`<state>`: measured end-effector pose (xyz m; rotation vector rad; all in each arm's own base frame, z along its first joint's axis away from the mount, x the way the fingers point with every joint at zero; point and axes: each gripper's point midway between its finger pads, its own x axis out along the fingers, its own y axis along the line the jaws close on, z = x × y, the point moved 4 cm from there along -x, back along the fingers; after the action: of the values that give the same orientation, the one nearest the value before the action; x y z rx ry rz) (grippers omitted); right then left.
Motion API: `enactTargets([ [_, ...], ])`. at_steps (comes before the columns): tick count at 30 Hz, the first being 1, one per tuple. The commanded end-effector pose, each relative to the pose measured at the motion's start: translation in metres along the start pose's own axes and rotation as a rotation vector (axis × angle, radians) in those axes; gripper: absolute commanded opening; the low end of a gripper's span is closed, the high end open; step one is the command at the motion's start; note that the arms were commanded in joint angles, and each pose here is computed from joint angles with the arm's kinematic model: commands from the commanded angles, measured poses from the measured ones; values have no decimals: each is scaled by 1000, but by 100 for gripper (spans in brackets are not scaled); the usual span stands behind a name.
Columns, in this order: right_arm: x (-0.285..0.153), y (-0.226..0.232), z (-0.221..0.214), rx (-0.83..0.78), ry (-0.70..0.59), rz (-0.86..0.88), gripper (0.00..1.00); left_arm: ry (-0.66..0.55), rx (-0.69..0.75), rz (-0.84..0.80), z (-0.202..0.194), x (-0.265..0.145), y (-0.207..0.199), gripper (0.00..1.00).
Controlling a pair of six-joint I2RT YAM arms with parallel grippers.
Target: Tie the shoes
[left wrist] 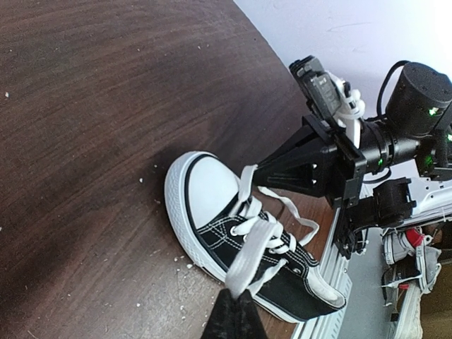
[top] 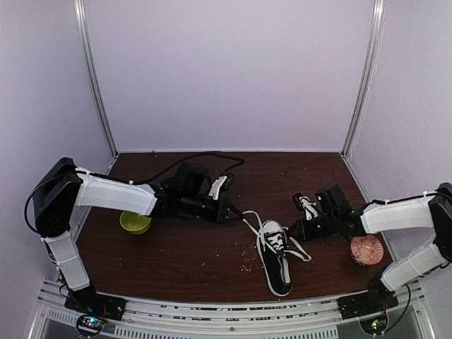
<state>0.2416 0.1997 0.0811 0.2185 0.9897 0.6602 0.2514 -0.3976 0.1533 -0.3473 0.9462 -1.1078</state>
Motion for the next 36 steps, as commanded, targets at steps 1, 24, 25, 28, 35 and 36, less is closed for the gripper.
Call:
enactTargets([
  [1,-20,-11,4,3,-62,-100,3,-19,35,-15,6,4,-6,0],
  [24,-185,109,84,64,-565,251,0,85,48,-117,6,76,-60,0],
  [25,-187,115,88,57,-573,265,0,93,42,-104,6,80,-57,0],
  [28,-187,130,100,38,-594,302,0,114,22,-89,3,89,-50,1],
  [35,-174,136,114,49,-622,307,0,141,-19,-35,-5,97,-36,19],
  [36,-172,135,115,54,-624,300,0,141,-17,-13,-4,95,-33,24],
])
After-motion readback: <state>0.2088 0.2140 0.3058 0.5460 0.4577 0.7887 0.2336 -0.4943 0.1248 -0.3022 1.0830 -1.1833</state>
